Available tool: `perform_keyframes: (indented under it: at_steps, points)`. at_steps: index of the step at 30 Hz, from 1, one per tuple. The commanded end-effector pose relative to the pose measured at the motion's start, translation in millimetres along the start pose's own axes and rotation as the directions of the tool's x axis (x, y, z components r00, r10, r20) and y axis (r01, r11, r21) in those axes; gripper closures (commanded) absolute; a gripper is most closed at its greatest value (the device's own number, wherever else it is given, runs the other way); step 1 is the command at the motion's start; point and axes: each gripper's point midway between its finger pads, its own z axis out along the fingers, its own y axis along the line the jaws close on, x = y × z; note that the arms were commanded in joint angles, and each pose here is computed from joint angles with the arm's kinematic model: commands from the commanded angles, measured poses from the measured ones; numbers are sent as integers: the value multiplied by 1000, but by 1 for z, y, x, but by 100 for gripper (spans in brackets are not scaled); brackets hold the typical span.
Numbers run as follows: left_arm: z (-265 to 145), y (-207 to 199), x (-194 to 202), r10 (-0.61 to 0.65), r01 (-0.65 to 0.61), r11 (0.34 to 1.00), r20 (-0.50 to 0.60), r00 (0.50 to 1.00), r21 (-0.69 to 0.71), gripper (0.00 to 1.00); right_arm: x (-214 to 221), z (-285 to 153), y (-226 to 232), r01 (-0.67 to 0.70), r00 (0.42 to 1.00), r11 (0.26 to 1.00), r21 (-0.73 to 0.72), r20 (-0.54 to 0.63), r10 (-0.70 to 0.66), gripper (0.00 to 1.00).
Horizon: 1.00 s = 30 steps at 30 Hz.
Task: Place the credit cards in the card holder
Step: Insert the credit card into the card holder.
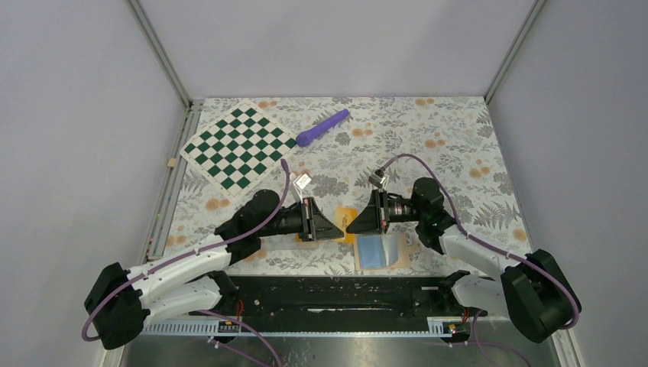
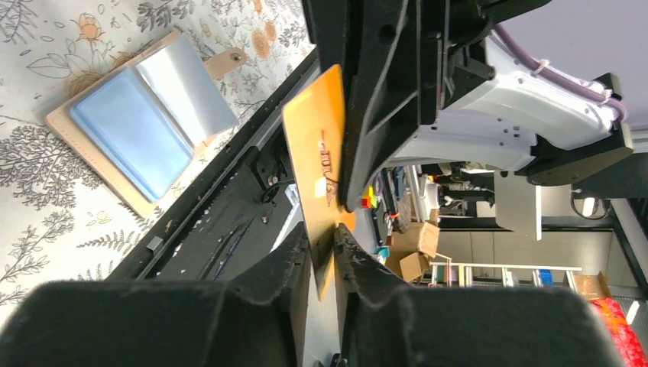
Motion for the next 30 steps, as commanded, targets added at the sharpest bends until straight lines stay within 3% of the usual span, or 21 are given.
perform_keyframes:
  at_steps: [1, 5, 10, 14, 23, 30]
  points:
    - [0, 1, -3, 29, -29, 1000, 20, 999, -9, 72, -1, 0, 17, 88, 996, 995, -45, 13, -88, 100]
    - [-4, 7, -5, 42, -40, 998, 46, 998, -51, 41, 0, -2, 5, 89, 996, 996, 12, 17, -89, 100]
    - [-7, 31, -5, 7, 5, 990, 84, 996, -144, 26, 2, -23, -45, 60, 993, 952, 299, 77, -87, 100]
    - [-1, 62, 1, -55, 75, 967, 89, 994, -244, 24, 2, -59, -81, 5, 984, 863, 506, 151, -94, 100]
    - [44, 89, 9, -84, 85, 919, 21, 996, -384, 27, 25, -126, -145, -189, 973, 552, 812, 229, -4, 100]
    - [79, 106, 27, -91, 38, 887, -92, 992, -461, 28, 23, -139, -157, -233, 966, 464, 855, 260, 6, 100]
